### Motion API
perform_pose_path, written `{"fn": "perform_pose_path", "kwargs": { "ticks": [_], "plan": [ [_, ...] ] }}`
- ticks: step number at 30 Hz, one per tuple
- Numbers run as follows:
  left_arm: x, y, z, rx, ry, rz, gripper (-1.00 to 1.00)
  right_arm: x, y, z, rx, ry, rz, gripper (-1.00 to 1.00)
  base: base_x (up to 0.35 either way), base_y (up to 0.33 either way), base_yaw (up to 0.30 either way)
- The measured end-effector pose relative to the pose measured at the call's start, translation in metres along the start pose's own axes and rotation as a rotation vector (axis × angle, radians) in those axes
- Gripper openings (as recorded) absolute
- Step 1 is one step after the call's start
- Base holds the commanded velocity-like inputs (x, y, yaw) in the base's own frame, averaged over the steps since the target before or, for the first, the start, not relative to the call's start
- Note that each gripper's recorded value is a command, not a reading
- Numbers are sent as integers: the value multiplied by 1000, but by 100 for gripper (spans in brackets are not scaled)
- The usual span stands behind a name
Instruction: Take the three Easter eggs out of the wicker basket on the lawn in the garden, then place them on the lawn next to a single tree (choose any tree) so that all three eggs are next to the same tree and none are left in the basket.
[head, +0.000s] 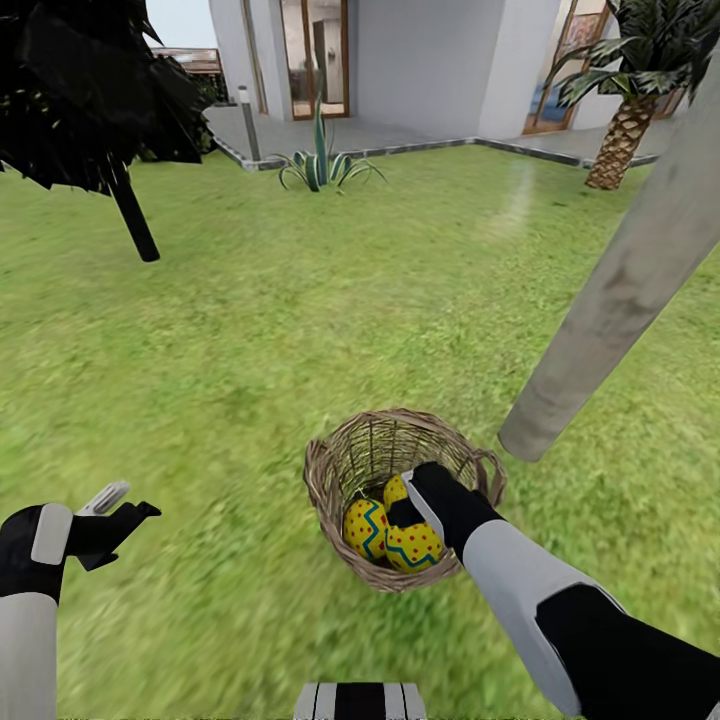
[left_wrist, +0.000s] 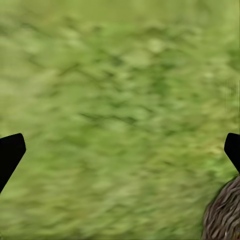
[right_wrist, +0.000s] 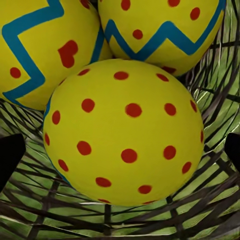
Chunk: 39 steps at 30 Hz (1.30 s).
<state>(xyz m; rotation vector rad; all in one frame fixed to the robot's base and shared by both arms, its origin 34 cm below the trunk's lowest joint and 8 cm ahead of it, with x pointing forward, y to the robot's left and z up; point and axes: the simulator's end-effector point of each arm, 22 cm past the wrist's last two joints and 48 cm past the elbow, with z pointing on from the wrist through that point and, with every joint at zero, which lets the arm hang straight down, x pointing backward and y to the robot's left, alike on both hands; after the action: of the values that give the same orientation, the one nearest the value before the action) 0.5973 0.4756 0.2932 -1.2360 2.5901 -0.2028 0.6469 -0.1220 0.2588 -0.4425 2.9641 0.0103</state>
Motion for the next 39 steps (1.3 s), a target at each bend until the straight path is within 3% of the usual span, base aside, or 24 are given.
{"fn": "perform_pose_path", "kwargs": {
  "ticks": [19, 25, 26, 39],
  "plan": [
    [17, 24, 34, -61, 47, -2, 100, 20, 1, 39, 0, 59, -9, 100, 0, 0, 0],
    [22, 32, 43, -80, 60, -2, 100, 13, 1, 45, 1, 43, -19, 100, 0, 0, 0],
    [23, 33, 45, -83, 63, -2, 100, 10, 1, 46, 1, 39, -20, -100, 0, 0, 0],
    [29, 40, 55, -101, 78, -2, 100, -1, 9, 49, -30, 12, -4, -100, 0, 0, 0]
  ]
}}
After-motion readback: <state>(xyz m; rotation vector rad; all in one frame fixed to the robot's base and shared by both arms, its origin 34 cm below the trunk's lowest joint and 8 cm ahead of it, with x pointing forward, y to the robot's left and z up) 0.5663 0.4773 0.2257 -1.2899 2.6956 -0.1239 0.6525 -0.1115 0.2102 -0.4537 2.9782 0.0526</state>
